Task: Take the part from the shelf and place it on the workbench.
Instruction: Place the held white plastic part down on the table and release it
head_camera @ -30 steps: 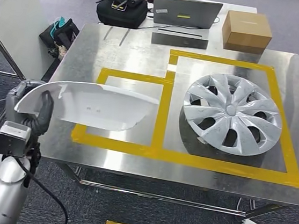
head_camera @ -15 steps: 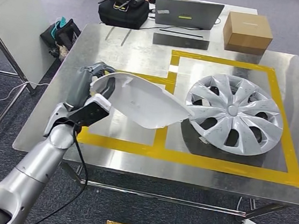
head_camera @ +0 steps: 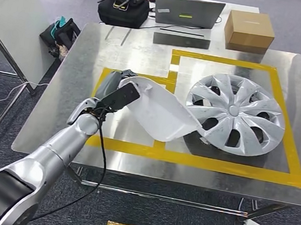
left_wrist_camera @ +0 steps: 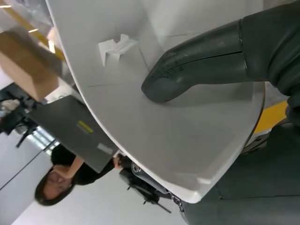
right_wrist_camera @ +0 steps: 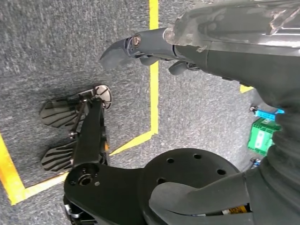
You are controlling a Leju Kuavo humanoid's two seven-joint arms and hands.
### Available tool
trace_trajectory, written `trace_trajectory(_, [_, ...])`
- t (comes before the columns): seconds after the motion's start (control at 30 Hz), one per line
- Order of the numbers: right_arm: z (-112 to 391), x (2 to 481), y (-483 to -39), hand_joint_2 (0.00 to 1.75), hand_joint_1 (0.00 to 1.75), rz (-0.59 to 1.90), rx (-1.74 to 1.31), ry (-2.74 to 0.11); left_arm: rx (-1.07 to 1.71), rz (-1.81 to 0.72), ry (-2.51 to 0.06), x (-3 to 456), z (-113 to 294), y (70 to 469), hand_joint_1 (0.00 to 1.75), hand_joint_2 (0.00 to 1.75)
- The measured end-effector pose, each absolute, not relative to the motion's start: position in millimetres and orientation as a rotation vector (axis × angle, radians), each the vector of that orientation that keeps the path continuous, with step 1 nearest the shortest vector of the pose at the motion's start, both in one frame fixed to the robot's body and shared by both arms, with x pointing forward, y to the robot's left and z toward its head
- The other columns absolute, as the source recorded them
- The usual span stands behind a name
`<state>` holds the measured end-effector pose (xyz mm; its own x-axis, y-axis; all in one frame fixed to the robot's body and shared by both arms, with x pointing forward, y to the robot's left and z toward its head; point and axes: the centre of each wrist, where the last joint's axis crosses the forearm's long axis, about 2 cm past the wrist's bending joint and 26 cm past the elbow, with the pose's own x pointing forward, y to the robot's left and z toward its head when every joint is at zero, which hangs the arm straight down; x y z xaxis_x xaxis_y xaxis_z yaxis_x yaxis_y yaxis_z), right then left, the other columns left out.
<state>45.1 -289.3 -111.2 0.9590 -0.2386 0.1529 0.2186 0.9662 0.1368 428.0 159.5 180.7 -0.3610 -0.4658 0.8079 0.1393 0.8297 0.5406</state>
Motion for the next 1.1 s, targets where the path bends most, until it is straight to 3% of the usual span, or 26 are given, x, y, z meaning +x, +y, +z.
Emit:
trace_trajectory(0.37, [-111.2, 45.5, -288.1, 1.75, 0.00, -0.218, 0.120, -0.148, 0.466, -0.708, -1.528, 434.7, 171.2, 166.0, 1.75, 1.75])
trace_trajectory(0.77, [-111.3, 44.8, -287.9, 1.75, 0.00, -0.222, 0.107, -0.138, 0.787, -0.537, -1.487, 442.4, 171.4, 202.2, 1.75, 1.75])
trace_trajectory(1.07, [-111.2, 45.8, -287.5, 1.75, 0.00, -0.223, 0.105, -0.142, 0.869, -0.448, -1.469, 444.8, 167.4, 232.2, 1.75, 1.75])
trace_trajectory(1.1, [-111.2, 46.2, -287.5, 1.31, 0.00, -0.223, 0.105, -0.142, 0.865, -0.449, -1.461, 445.1, 166.9, 235.4, 1.31, 1.75])
